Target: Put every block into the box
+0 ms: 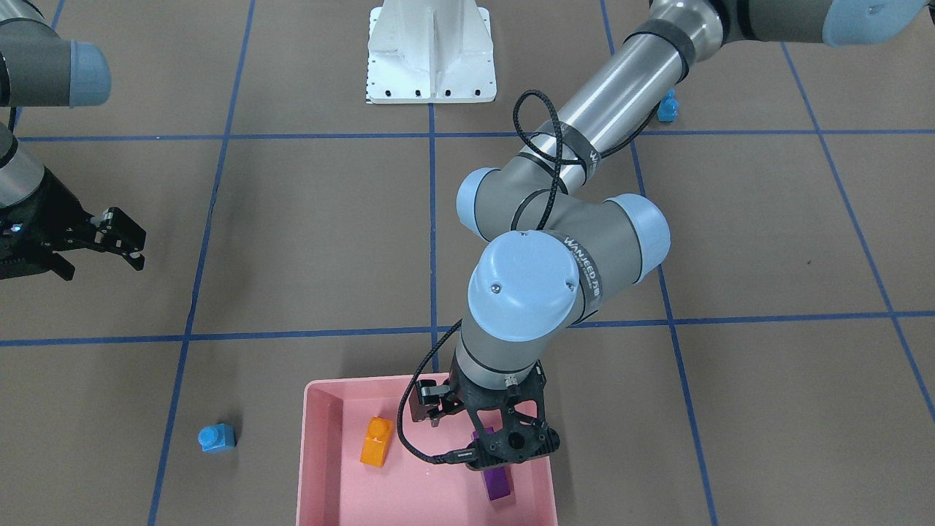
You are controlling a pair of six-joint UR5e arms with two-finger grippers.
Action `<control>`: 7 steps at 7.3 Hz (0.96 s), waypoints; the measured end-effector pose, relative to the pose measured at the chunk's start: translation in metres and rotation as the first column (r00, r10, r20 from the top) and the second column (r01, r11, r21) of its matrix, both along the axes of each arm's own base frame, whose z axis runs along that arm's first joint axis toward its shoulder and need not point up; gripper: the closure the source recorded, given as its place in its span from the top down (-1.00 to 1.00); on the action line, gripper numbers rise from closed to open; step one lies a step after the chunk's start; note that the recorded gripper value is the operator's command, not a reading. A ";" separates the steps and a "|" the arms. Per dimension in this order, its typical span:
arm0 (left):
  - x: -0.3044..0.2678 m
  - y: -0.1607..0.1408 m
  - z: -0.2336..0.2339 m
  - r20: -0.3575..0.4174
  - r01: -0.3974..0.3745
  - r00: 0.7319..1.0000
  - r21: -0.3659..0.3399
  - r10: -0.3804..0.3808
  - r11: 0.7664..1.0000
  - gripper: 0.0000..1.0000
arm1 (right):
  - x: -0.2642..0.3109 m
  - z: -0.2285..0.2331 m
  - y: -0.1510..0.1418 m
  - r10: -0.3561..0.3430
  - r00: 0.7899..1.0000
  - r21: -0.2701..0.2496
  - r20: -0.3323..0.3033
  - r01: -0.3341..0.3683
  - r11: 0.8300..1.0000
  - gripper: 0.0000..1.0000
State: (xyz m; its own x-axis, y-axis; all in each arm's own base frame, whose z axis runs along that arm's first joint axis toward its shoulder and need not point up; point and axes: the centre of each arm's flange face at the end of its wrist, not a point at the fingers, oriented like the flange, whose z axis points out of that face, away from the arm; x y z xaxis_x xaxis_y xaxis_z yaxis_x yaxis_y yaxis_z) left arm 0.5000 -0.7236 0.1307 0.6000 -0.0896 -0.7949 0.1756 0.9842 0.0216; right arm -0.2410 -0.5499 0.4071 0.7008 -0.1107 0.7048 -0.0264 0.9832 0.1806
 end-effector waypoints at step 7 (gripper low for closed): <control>-0.154 0.185 0.179 0.081 -0.200 0.979 0.159 0.189 0.967 1.00 | -0.116 -0.019 -0.165 0.007 1.000 0.045 -0.005 -0.007 0.999 0.99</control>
State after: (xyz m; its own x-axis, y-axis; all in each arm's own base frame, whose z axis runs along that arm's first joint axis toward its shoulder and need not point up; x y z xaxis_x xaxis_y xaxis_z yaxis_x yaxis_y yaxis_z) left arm 0.3464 -0.5390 0.3099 0.6438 0.1633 -0.7476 -0.0261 0.9811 0.1918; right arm -0.3569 -0.7148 0.3882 0.7055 -0.1367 0.6954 -0.0325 0.9740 0.2244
